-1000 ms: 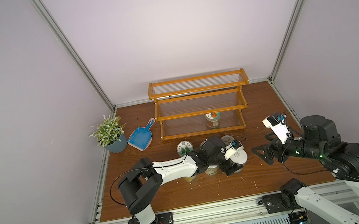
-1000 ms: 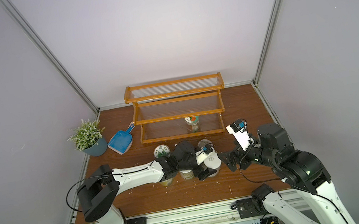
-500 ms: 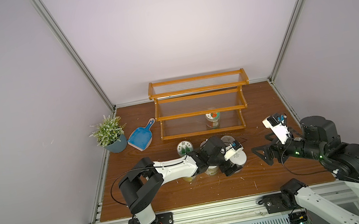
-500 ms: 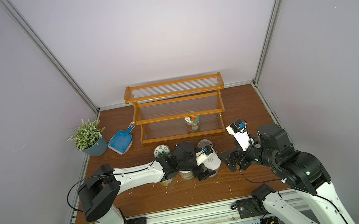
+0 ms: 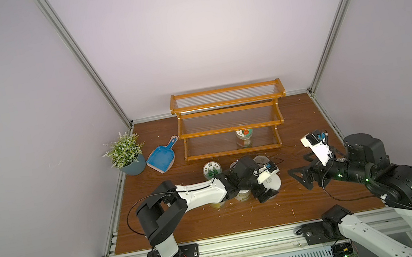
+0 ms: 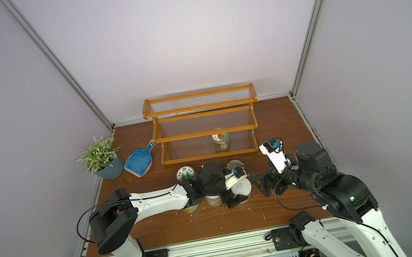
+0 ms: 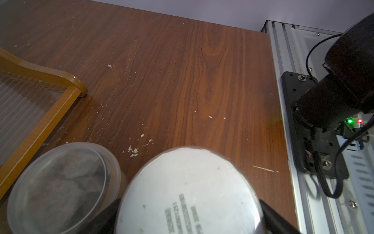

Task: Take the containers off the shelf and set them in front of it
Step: Place the container at the center of the board.

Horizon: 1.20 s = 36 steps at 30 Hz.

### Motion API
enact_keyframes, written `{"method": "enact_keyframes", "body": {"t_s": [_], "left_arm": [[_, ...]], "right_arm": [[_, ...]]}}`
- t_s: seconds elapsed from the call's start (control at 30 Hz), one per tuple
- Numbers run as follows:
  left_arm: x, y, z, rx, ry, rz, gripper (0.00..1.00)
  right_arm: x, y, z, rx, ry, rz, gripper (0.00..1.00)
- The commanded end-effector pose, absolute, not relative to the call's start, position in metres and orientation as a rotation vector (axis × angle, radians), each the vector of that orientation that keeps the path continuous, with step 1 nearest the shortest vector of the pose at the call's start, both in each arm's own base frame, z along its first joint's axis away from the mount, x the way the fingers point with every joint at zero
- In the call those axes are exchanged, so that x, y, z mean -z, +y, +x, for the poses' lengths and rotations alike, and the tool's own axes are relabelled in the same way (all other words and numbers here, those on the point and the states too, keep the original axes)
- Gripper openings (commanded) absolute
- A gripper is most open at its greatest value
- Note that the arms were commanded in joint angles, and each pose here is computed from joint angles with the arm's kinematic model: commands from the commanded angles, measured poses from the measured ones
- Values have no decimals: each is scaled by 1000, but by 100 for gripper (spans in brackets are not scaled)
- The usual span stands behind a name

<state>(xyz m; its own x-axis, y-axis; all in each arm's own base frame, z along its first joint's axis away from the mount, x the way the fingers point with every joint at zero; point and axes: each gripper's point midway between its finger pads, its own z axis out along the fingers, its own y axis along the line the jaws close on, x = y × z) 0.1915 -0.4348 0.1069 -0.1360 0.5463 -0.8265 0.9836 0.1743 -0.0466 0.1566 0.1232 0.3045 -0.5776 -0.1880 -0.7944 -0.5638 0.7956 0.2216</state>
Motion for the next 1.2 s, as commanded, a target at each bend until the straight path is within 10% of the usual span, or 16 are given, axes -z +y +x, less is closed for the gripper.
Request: {"method": "enact_keyframes", "body": {"t_s": [0.0,0.63,1.17], "left_arm": [[-137,-442,192,828,1709,1439,99],[-207,-324,253,565,1883,962,99],[-211,-236,279,552,1973,585,99]], "right_arm": [[-310,127,159,-601,2127,-570,99],[-304,141,173,-656,2081,-593,99],[-216,180,275,-614,1989,-369,99]]}}
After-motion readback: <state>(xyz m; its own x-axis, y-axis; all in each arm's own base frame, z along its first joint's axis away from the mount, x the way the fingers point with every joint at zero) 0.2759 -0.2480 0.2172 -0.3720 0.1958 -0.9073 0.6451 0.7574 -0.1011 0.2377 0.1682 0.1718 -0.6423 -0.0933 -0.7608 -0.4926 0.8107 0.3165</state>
